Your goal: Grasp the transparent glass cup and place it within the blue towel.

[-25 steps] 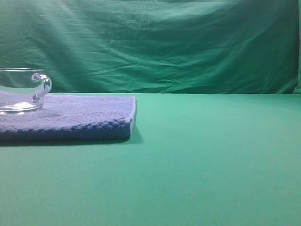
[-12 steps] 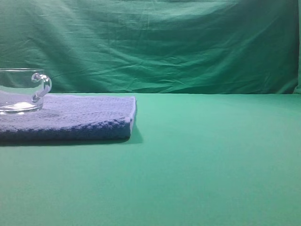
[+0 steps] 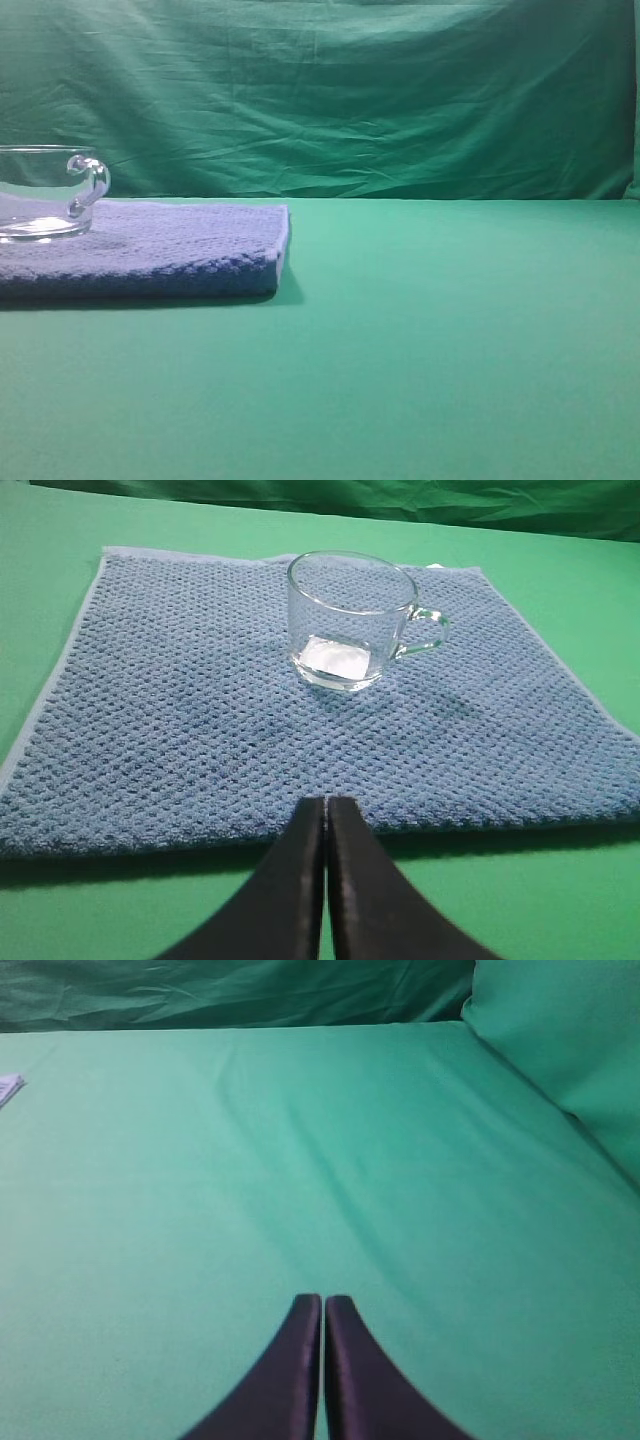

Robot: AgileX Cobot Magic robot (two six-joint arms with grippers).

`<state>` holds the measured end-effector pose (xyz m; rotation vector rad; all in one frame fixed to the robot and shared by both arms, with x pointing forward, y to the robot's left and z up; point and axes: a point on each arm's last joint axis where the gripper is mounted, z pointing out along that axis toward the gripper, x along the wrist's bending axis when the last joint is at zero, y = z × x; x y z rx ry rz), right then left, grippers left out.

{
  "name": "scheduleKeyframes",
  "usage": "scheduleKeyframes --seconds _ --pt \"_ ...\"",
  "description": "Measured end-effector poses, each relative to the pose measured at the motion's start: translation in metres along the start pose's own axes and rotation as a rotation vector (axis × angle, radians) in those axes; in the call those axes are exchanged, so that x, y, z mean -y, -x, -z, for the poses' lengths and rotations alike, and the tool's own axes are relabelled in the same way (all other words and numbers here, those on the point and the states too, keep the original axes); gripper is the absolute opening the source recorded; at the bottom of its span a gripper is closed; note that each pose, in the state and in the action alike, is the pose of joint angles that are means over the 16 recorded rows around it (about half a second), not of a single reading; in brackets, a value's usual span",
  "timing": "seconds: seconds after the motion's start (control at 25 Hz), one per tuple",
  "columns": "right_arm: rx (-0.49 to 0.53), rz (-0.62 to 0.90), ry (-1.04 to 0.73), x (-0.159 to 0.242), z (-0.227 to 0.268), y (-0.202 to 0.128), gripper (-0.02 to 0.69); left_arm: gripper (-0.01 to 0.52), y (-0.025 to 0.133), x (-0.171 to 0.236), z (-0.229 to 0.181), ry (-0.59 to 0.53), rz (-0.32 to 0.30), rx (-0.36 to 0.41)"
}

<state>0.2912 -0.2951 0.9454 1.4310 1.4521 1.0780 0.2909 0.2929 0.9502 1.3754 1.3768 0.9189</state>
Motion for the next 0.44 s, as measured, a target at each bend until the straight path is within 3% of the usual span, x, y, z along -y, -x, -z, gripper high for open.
scheduleKeyframes --seconds 0.44 --pt "0.000 0.000 0.000 0.0000 0.0000 0.0000 0.000 0.000 0.0000 0.0000 0.0000 0.000 0.000 0.000"
